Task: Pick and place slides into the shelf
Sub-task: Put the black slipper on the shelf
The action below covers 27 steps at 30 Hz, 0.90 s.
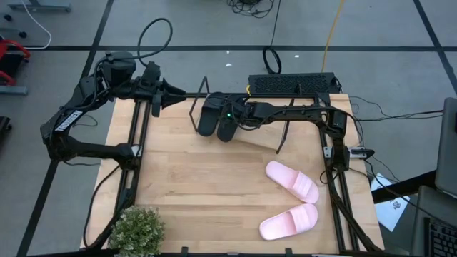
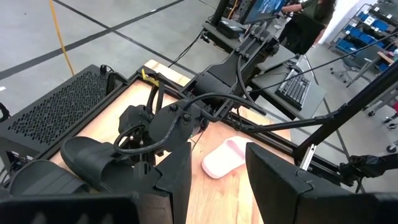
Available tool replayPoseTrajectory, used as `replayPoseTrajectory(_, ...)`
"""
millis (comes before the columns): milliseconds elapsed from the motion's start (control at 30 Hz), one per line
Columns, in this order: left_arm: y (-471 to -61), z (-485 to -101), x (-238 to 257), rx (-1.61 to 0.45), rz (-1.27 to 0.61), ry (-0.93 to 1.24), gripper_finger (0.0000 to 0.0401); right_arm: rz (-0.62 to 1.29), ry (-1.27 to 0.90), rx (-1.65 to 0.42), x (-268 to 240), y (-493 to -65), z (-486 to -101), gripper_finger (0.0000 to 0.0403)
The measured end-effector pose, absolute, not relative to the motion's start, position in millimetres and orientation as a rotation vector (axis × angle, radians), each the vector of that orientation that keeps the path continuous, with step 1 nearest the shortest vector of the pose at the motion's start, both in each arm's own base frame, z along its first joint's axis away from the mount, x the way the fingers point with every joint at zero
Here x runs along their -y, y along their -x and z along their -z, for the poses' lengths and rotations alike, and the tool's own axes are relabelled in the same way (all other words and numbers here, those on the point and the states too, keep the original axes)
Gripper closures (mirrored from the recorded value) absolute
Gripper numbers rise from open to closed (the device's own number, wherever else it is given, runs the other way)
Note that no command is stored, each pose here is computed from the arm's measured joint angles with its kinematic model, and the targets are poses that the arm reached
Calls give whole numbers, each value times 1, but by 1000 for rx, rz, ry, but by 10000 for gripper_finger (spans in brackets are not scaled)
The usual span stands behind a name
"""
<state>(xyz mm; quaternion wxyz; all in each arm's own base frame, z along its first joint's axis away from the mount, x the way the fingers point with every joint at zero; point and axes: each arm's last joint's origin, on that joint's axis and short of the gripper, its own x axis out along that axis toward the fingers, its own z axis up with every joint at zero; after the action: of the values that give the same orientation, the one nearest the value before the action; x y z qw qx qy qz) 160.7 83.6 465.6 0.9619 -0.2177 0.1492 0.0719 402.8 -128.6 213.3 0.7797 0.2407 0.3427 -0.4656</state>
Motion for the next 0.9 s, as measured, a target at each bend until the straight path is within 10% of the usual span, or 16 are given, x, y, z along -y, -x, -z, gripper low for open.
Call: replayPoseTrajectory(900, -161, -466, -84, -303, -144, 433, 254, 958, -570, -692, 129, -408, -216, 281)
